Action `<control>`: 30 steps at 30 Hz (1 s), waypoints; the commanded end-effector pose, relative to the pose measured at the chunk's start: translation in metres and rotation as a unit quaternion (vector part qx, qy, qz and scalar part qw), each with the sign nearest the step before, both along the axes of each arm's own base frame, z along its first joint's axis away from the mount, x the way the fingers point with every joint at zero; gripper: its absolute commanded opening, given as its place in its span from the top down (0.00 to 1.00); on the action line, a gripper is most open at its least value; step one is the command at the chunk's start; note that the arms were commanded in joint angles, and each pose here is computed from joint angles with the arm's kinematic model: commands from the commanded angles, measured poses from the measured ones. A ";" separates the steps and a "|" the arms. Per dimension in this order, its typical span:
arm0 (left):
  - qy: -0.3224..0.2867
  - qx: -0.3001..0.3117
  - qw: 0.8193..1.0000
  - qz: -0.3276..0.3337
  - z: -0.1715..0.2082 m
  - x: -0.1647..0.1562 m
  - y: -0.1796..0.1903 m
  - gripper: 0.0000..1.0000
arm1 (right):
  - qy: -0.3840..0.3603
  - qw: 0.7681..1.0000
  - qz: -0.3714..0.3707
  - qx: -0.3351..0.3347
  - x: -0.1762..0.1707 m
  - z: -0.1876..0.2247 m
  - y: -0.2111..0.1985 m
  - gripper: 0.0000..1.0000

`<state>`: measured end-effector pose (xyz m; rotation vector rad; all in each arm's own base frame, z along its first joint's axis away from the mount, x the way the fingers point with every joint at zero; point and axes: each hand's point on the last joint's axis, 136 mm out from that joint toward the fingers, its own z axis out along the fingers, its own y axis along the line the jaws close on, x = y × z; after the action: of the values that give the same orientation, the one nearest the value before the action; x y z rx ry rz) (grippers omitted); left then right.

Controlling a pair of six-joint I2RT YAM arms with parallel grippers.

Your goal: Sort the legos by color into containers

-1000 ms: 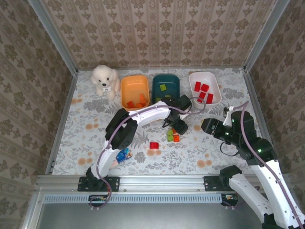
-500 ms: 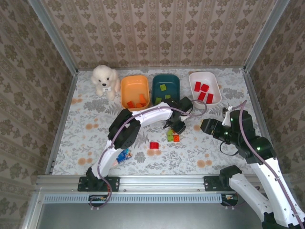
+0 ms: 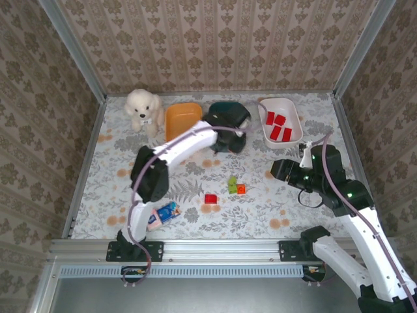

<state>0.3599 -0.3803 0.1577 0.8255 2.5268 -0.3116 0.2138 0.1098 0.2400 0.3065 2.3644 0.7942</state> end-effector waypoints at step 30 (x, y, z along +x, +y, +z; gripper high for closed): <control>0.129 -0.023 0.947 0.295 -0.089 0.136 0.186 0.66 | -0.179 0.968 0.177 -0.016 0.086 0.060 0.159 0.25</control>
<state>0.5025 -0.1934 0.0742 0.0202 2.8009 -0.2636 0.2942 0.2686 0.2882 -0.2652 2.1453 0.9062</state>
